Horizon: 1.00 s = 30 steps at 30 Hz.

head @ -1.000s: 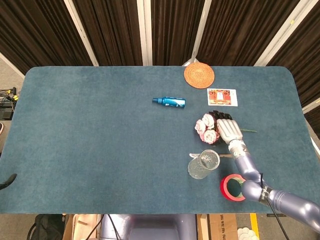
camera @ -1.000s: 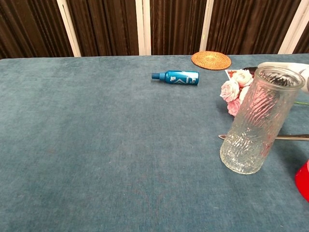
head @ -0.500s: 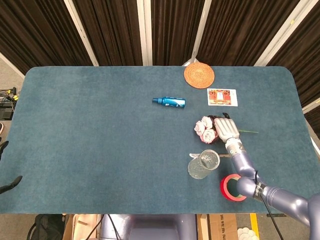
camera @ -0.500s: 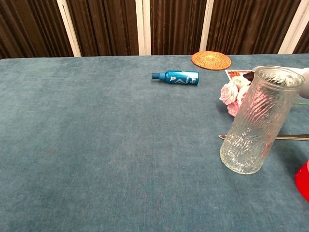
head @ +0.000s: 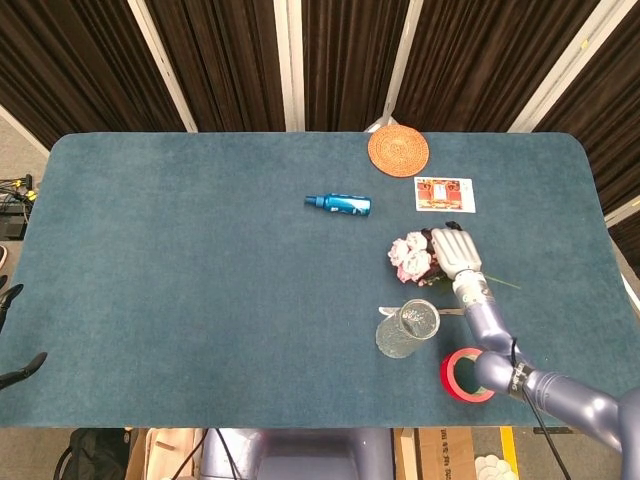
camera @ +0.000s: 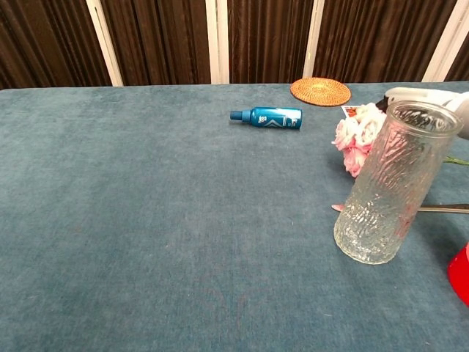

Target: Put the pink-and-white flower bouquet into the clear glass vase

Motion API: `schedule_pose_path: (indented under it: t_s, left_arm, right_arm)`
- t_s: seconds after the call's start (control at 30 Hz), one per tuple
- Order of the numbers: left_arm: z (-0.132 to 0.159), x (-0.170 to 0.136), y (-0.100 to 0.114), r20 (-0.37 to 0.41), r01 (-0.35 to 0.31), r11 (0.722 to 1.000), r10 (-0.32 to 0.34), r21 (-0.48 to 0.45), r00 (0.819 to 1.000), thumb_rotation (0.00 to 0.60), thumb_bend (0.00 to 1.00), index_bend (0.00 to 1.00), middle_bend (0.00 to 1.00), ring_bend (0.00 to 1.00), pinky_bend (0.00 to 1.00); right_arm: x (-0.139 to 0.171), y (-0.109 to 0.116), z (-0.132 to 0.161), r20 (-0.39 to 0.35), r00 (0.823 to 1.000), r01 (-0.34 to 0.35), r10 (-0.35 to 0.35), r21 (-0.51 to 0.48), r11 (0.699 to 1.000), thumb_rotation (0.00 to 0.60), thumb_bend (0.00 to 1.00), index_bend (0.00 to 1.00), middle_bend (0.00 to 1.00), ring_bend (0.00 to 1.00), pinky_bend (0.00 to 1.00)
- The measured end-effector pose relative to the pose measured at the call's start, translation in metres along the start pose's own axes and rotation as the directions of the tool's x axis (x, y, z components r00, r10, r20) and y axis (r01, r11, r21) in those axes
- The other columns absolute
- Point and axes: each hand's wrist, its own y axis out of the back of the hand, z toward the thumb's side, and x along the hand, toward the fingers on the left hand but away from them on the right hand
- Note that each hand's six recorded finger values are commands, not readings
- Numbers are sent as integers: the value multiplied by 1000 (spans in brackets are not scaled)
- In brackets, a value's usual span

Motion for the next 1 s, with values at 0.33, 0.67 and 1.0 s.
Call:
schedule_pose_path:
  t_s: [0.33, 0.67, 1.0]
  left_arm:
    - [0, -2, 2, 5, 2, 1000, -2, -12, 1000, 600, 221, 119, 0, 0, 48]
    - [1, -5, 8, 24, -32, 999, 32, -30, 999, 600, 221, 119, 0, 0, 48]
    - [-2, -7, 20, 44, -104, 993, 106, -56, 993, 600, 221, 119, 0, 0, 48]
  right_arm:
    - [22, 99, 3, -81, 991, 76, -107, -319, 945, 600, 269, 477, 428, 482, 124]
    - [83, 210, 26, -178, 944, 114, -280, -619, 777, 600, 296, 491, 428, 482, 124]
    - [145, 240, 71, -217, 917, -32, -333, -876, 482, 600, 298, 497, 429, 482, 124]
